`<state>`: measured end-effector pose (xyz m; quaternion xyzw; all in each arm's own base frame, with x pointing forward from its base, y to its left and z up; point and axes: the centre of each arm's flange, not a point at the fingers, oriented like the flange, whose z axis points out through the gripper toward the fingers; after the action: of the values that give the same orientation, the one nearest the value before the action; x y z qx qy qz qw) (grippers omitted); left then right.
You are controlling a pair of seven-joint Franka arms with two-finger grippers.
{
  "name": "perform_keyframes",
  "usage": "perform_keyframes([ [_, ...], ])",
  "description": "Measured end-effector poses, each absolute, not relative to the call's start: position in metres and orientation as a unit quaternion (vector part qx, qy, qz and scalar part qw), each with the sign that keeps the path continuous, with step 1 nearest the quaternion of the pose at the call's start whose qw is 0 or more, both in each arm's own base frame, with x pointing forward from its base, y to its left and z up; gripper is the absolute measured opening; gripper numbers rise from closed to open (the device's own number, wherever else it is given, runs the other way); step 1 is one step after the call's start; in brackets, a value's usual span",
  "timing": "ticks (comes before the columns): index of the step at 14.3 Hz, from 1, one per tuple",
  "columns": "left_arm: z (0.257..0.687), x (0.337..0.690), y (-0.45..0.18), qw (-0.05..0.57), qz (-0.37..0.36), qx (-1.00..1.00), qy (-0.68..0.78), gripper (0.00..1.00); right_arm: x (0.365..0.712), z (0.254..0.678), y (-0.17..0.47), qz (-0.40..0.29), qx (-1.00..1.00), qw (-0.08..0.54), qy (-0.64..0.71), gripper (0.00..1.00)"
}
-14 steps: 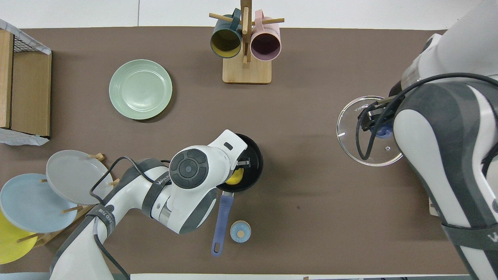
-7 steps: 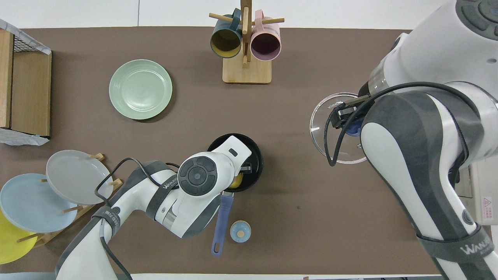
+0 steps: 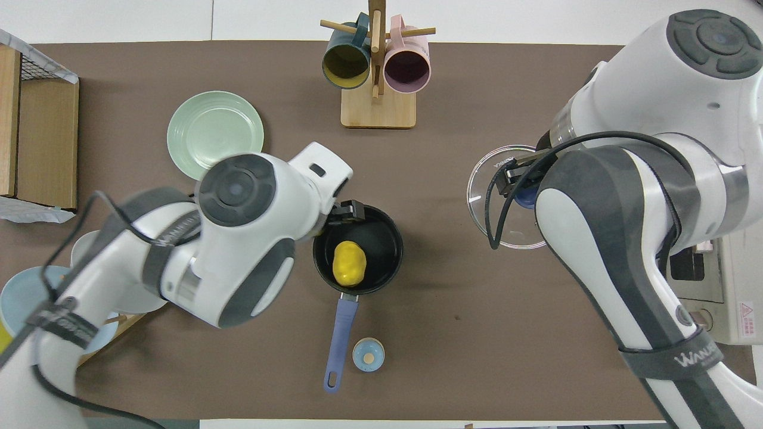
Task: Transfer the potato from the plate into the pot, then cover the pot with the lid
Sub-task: 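Withdraw the left gripper while the right gripper carries the lid over, then lower the glass lid onto the saucepan with the right gripper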
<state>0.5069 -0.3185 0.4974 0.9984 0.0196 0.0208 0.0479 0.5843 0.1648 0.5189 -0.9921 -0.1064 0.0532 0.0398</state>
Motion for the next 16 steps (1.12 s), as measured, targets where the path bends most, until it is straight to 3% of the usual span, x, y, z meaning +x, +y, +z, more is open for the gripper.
perform_keyframes([
  [2,0.558,0.538,-0.252,0.048,0.032,0.998,0.021,1.0,0.584,0.513,0.169,0.049,-0.992,0.04,-0.107,0.65],
  [4,0.591,0.557,-0.18,0.041,0.032,0.999,0.008,1.0,0.578,0.509,0.191,0.042,-0.993,0.04,-0.102,0.65],
  [8,0.601,0.57,-0.081,0.03,0.006,0.999,-0.032,1.0,0.539,0.498,0.308,0.019,-0.997,0.043,-0.07,0.65],
  [11,0.601,0.566,-0.05,0.025,-0.012,0.999,-0.044,1.0,0.511,0.475,0.376,0.01,-0.997,0.045,-0.061,0.65],
  [16,0.617,0.554,-0.049,0.011,-0.04,0.998,-0.048,1.0,0.517,0.45,0.387,0.005,-0.998,0.045,-0.052,0.65],
])
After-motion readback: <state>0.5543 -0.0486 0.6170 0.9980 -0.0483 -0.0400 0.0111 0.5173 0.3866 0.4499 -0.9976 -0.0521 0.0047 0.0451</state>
